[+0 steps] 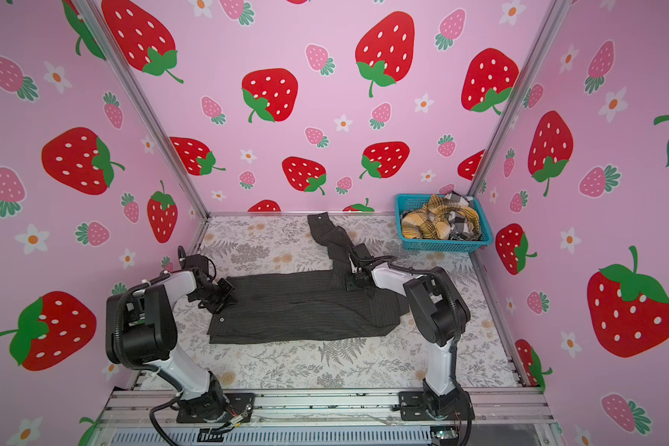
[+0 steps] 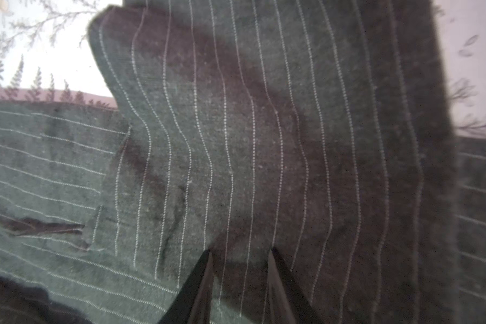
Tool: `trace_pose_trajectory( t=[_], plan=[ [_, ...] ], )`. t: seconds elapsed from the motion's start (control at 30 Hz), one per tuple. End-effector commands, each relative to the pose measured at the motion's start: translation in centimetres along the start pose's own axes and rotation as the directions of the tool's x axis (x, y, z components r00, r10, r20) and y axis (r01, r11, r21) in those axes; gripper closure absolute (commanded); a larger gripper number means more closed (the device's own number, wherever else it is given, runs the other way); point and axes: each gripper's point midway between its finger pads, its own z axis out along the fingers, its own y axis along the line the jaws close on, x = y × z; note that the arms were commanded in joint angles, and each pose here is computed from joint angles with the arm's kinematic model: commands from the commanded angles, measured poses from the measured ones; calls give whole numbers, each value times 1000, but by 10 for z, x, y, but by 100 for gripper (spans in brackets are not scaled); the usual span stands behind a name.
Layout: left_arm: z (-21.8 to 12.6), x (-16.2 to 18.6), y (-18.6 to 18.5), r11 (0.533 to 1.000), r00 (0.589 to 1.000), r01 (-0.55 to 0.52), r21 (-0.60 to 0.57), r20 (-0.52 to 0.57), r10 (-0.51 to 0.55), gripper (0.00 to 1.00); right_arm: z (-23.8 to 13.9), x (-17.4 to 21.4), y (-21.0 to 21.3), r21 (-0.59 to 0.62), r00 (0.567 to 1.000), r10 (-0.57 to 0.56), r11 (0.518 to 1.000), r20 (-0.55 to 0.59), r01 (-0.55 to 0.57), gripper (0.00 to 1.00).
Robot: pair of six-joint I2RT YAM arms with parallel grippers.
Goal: Fold and stack the long sleeve shirts
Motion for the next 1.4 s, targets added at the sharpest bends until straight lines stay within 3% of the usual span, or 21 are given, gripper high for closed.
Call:
trace_pose_trajectory(
  t=[0.0, 0.17, 0.33, 0.47, 0.6, 0.67, 0.73, 0.9, 1.0, 1.17, 1.37],
  plan=[
    [-32, -12, -6, 996, 991, -77, -42, 104, 81, 100, -24, -10, 13, -17, 1000, 1, 1000, 3, -1, 55],
    [-96, -24, -43, 969, 929, -232, -84, 277, 246, 100, -54, -94, 25, 7, 987, -32, 999, 155, 31, 34],
    [-136, -11, -80, 942, 882, -335, 8, 354, 310, 100, -20, -159, 12, 64, 983, -61, 997, 175, 51, 24],
    [-147, 3, -107, 906, 878, -388, 167, 367, 309, 100, 14, -196, -3, 69, 984, -55, 997, 167, 44, 21],
    [-152, 7, -121, 885, 884, -395, 246, 366, 293, 99, 42, -210, -15, -20, 984, 15, 1000, 178, -12, 21],
    [-152, 8, -127, 875, 887, -398, 277, 361, 290, 98, 54, -207, -14, -117, 984, 58, 992, 168, -39, 26],
    [-149, 10, -131, 867, 894, -395, 304, 346, 285, 98, 63, -203, -7, -217, 984, 84, 975, 159, -48, 37],
    [-131, 11, -130, 878, 920, -359, 317, 280, 275, 98, 63, -201, 7, -308, 984, 63, 951, 166, -8, 74],
    [-122, 14, -124, 892, 933, -333, 304, 245, 265, 96, 40, -213, 20, -334, 976, 37, 942, 215, 38, 87],
    [-118, 16, -116, 905, 940, -316, 284, 225, 257, 85, -13, -204, 74, -364, 954, -57, 917, 294, 166, 93],
    [-108, 16, -99, 931, 955, -262, 253, 204, 213, 80, -34, -89, 158, -301, 924, -279, 886, 260, 352, 94]
  ],
)
